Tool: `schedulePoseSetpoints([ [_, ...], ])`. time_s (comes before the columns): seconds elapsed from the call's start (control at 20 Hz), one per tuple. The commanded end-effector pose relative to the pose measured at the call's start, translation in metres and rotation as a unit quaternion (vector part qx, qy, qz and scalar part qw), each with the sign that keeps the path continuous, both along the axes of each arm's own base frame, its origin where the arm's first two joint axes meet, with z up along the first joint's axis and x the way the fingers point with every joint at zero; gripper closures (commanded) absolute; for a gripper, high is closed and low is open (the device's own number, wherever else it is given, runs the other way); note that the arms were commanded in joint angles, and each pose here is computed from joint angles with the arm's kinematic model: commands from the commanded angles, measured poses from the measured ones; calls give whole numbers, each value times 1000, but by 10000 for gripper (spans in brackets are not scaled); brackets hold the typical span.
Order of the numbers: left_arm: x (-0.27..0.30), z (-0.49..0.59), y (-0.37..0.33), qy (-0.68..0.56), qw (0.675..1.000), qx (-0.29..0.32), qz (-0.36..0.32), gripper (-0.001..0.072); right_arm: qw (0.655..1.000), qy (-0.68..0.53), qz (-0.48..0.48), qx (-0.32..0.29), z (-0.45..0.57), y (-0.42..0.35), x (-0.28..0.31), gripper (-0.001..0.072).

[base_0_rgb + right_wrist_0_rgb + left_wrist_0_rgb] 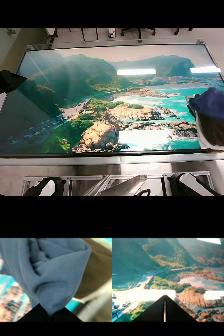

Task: Fold the shirts.

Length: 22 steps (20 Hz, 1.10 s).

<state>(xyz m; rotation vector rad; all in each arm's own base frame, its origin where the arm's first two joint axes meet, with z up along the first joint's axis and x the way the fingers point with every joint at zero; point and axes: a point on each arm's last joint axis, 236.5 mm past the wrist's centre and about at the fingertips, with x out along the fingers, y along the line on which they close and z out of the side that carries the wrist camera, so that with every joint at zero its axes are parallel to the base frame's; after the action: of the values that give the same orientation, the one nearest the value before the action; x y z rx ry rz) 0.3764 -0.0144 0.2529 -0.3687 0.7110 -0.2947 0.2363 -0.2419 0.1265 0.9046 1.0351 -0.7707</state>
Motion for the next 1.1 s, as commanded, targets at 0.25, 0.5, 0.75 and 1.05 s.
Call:
schedulePoseSetpoints([
  [0.25, -2, -3, -1, 7, 1000, 0, -4, 697, 982, 161, -67, 70, -77, 14, -72, 685],
  [0.5, -2, -3, -1, 7, 1000, -1, -4, 697, 981, 162, -62, 86, -85, 16, -67, 10],
  [0.75, -2, -3, -1, 7, 1000, -1, -4, 696, 995, 23, -26, 94, -66, 20, 0, 15],
  [1.05, -2, -1, -53, -2, 998, -3, -66, 697, 968, -165, 173, 76, -3, 99, 113, 695],
])
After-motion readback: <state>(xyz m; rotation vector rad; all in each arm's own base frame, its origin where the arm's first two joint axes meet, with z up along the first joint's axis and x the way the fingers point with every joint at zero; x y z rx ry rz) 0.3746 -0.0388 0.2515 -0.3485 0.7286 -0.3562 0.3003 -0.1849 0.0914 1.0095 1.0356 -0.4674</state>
